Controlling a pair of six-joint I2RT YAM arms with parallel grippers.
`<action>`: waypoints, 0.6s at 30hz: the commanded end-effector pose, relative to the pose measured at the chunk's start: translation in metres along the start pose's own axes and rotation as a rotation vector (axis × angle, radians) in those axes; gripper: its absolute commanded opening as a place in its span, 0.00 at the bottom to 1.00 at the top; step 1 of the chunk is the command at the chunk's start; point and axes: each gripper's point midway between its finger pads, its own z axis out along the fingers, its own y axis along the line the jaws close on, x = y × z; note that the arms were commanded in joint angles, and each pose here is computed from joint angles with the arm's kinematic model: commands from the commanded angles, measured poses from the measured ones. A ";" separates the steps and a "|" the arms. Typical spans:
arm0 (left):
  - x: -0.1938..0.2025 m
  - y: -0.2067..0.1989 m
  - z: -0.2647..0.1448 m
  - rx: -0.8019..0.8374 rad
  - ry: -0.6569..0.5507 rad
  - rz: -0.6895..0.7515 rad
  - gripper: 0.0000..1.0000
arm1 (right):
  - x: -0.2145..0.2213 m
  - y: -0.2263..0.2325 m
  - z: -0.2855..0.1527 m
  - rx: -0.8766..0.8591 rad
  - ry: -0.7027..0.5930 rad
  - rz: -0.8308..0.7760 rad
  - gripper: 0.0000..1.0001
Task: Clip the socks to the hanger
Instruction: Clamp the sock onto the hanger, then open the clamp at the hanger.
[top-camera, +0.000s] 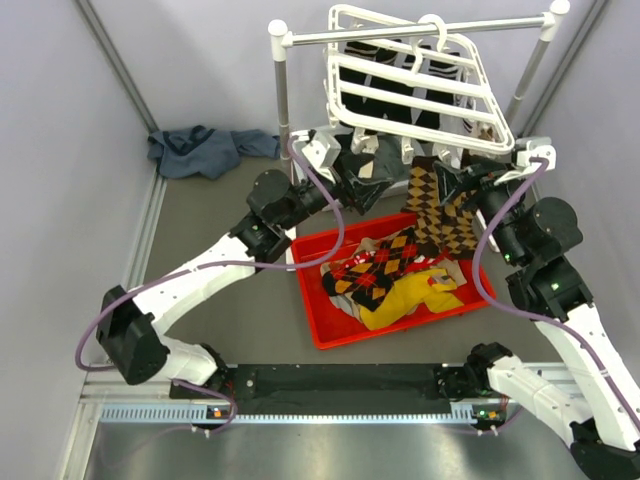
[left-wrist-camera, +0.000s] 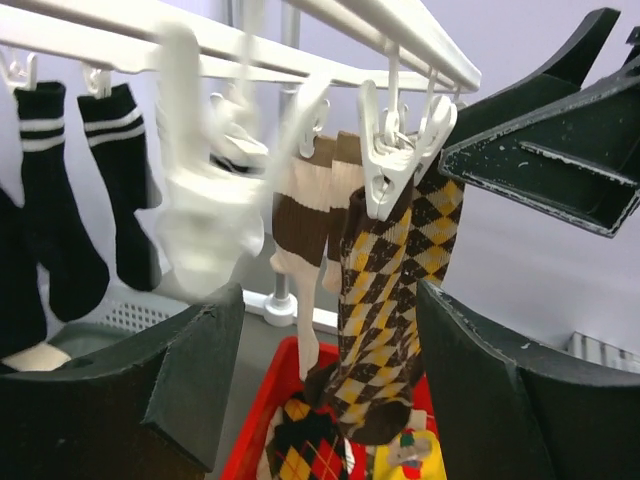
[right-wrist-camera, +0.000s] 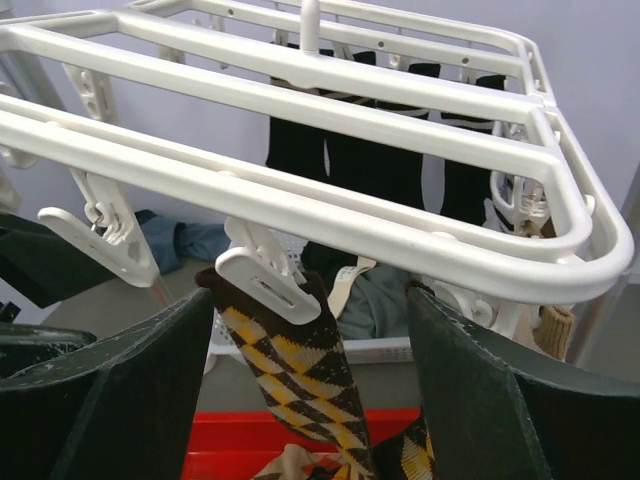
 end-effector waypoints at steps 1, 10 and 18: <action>-0.019 -0.011 0.017 0.036 -0.111 0.082 0.74 | -0.019 -0.011 -0.004 0.061 -0.070 -0.009 0.77; -0.029 -0.029 0.036 0.023 -0.247 0.157 0.75 | -0.023 -0.016 -0.009 0.085 -0.091 -0.013 0.78; -0.046 -0.027 0.044 -0.158 -0.359 0.255 0.72 | -0.024 -0.017 -0.011 0.087 -0.099 -0.011 0.79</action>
